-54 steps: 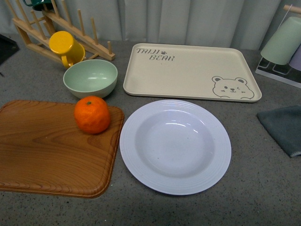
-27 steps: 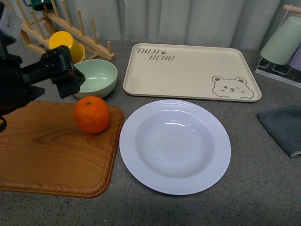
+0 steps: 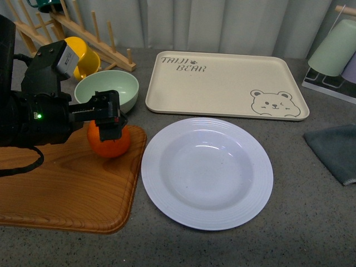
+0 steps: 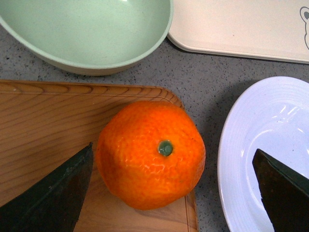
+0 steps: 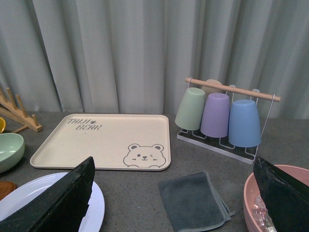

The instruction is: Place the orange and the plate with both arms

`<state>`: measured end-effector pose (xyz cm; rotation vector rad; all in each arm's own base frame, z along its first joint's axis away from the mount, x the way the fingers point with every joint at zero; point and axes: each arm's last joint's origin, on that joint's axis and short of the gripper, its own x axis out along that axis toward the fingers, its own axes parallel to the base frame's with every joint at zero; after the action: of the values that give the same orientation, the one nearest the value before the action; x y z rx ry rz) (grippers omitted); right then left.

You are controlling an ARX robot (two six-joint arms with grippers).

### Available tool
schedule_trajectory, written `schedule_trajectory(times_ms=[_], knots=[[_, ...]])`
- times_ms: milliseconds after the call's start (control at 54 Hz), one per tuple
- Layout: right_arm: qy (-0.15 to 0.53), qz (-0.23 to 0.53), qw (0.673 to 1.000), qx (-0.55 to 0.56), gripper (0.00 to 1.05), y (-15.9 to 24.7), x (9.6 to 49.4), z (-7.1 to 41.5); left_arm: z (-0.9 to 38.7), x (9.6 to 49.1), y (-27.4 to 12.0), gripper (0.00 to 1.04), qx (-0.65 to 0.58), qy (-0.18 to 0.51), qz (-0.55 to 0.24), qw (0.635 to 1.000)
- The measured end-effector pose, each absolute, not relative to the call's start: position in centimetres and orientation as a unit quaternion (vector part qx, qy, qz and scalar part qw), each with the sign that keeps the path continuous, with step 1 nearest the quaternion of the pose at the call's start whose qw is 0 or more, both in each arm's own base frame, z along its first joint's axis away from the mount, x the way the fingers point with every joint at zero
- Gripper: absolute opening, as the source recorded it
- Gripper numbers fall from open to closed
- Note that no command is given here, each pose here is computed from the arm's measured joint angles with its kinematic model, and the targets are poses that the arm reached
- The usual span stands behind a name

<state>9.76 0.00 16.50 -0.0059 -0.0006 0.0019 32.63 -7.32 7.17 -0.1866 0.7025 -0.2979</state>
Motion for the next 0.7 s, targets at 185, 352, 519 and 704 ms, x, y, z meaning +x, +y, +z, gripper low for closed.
schedule_trajectory(times_ms=[185, 352, 519, 704], knots=[[0.0, 0.001, 1.0, -0.003, 0.96, 0.0, 9.8, 16.5, 6.2, 32.9, -7.6, 0.98, -0.065, 0.351, -0.154, 0.921], [0.0, 0.001, 1.0, -0.003, 0.96, 0.0, 9.8, 16.5, 5.6, 33.1, -7.6, 0.98, -0.056, 0.356, -0.158, 0.919], [0.0, 0.001, 1.0, -0.003, 0.96, 0.0, 9.8, 16.5, 5.5, 33.5, -7.7, 0.98, -0.053, 0.355, -0.159, 0.919], [0.0, 0.001, 1.0, -0.003, 0.96, 0.0, 9.8, 16.5, 5.1, 33.5, -7.7, 0.78, -0.051, 0.361, -0.162, 0.917]])
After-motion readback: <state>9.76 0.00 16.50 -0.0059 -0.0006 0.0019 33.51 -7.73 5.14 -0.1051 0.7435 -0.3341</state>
